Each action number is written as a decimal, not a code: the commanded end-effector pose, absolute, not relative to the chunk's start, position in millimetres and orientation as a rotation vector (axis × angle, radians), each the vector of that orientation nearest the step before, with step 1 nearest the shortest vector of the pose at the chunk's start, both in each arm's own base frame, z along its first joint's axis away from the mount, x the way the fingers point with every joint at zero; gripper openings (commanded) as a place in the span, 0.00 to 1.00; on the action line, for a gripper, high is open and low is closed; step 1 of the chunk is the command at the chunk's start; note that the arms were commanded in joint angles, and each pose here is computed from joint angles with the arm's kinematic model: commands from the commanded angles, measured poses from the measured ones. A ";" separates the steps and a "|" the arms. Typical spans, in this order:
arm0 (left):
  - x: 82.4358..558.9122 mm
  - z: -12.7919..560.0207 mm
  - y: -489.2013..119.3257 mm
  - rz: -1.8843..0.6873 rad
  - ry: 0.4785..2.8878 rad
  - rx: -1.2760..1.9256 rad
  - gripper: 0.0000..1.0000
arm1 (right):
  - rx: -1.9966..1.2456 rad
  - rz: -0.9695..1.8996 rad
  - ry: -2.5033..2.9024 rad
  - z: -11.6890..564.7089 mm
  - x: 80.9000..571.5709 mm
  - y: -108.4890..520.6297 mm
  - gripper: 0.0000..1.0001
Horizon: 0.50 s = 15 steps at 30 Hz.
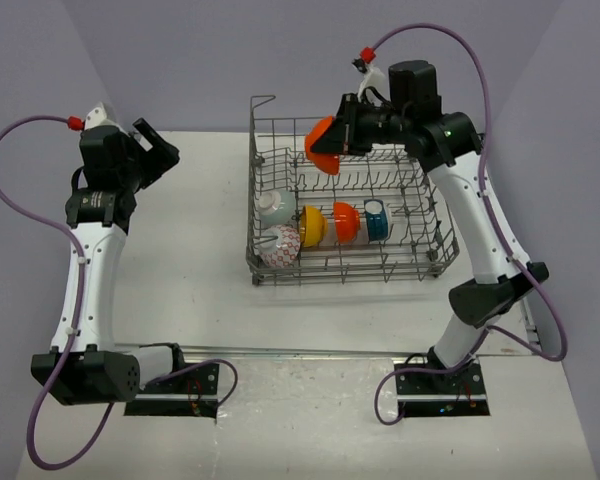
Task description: Unload the bowls from the dish rack
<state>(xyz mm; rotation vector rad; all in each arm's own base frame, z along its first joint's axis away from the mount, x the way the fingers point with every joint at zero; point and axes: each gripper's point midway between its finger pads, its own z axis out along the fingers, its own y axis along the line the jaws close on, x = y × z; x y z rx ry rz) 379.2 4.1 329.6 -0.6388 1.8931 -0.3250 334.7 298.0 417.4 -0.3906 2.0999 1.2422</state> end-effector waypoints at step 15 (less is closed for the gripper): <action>380.9 287.4 -7.7 -0.329 2.032 -0.674 0.86 | 0.558 -0.213 2.265 317.4 354.5 -22.6 0.00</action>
